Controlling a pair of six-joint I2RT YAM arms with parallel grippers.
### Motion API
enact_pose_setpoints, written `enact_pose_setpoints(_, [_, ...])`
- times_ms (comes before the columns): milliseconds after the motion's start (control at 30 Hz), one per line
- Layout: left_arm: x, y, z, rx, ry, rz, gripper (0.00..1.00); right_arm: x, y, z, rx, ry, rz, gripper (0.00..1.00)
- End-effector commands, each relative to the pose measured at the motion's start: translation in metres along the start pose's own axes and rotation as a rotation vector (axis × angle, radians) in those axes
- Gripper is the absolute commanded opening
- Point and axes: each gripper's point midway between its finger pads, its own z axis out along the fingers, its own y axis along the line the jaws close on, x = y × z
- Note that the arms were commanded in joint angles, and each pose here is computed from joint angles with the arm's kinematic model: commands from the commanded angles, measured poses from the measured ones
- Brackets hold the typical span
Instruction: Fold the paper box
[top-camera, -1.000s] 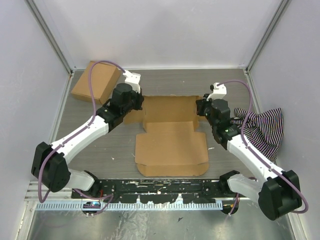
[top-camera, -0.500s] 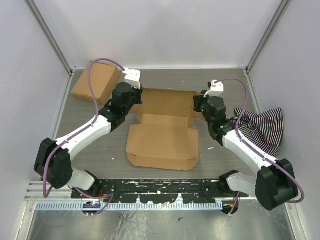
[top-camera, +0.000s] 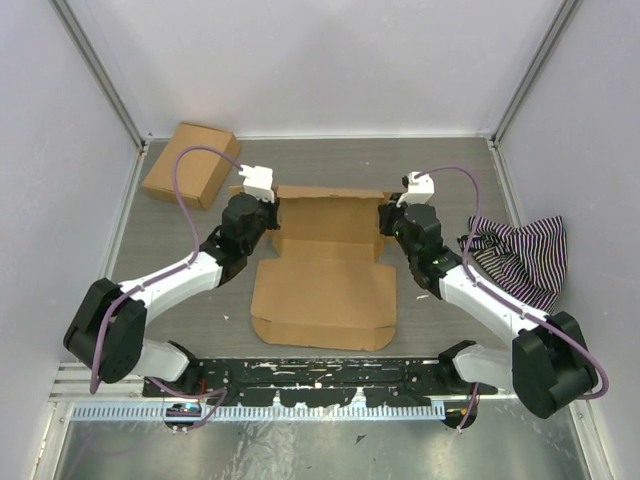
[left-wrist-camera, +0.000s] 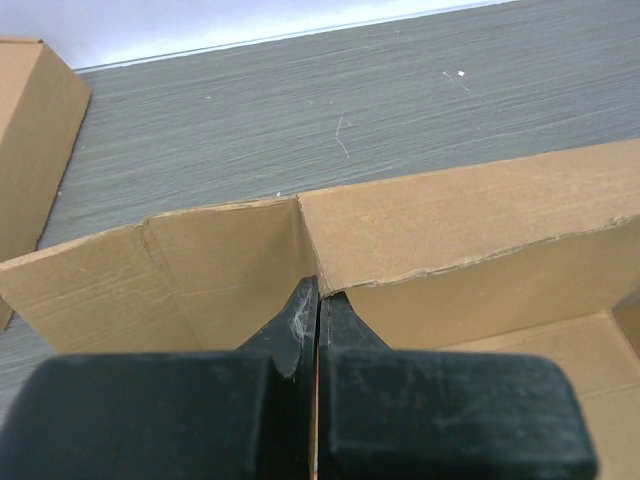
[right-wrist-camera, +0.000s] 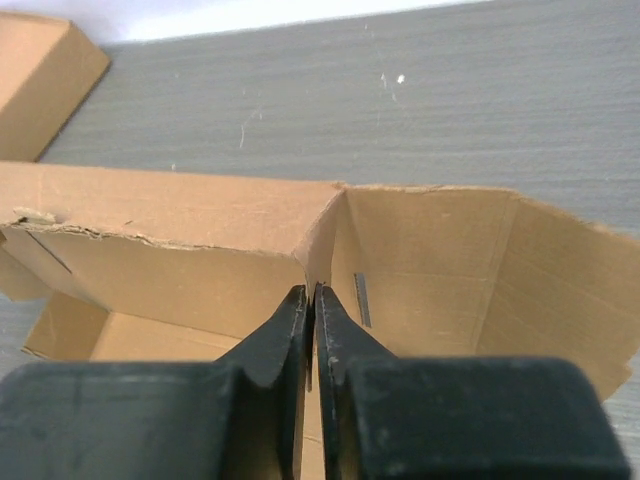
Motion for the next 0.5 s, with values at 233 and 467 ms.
enact_pose_setpoints(233, [-0.004,0.014,-0.014,-0.06,-0.056,-0.025,0.0,-0.017,-0.008,-0.04,0.049,0.046,-0.042,0.46])
enact_pose_setpoints(467, [-0.011,0.019,-0.021,-0.078,-0.101,-0.036,0.0,-0.082,-0.053,-0.086,0.286,-0.177,0.012,0.6])
